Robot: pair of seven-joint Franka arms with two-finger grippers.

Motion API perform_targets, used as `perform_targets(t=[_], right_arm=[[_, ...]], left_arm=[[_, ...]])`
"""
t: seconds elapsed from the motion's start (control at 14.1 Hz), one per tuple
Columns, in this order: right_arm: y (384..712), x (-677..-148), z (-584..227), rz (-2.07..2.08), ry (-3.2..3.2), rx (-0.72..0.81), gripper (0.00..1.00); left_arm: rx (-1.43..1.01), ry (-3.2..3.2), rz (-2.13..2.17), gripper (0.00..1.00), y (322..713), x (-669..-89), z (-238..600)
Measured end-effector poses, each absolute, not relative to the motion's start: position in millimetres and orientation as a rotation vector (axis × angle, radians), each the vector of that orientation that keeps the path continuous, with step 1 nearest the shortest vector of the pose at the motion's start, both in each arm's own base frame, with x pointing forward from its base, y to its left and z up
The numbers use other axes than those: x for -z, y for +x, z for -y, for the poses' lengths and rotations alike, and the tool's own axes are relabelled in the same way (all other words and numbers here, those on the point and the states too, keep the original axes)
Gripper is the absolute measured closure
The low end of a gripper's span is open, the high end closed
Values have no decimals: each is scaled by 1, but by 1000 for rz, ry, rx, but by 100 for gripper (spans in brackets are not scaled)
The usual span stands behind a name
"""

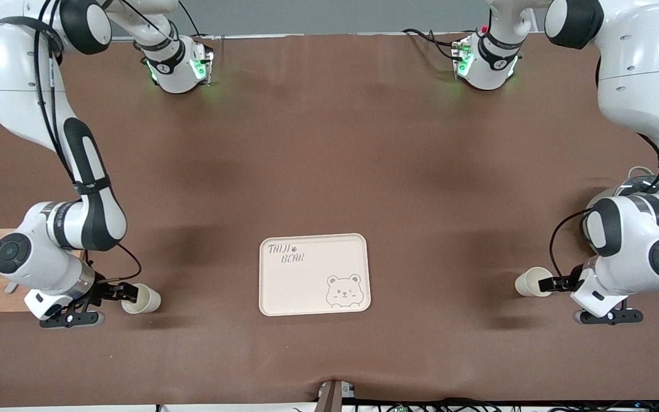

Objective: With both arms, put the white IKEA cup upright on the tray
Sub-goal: 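Close both grippers around the white cups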

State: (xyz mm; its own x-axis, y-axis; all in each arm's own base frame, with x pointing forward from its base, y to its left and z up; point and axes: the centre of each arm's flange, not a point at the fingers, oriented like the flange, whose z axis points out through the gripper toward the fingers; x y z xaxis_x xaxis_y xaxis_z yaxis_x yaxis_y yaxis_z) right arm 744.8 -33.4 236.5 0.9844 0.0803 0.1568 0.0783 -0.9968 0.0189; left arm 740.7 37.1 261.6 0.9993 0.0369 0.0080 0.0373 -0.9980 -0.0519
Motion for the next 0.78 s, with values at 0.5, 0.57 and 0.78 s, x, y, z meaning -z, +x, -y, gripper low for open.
perform_targets(t=[0.5, 0.57, 0.78], right_arm=[[745, -224, 33, -124, 3117, -246, 0], [745, -224, 33, -125, 3117, -244, 0], [744, -222, 31, -130, 3119, -241, 9]], left_arm=[[-54, -3097, 70, 0, 735, -231, -37], [-55, -3097, 71, 6, 735, -231, -37], [-55, -3097, 70, 38, 735, -231, -37]])
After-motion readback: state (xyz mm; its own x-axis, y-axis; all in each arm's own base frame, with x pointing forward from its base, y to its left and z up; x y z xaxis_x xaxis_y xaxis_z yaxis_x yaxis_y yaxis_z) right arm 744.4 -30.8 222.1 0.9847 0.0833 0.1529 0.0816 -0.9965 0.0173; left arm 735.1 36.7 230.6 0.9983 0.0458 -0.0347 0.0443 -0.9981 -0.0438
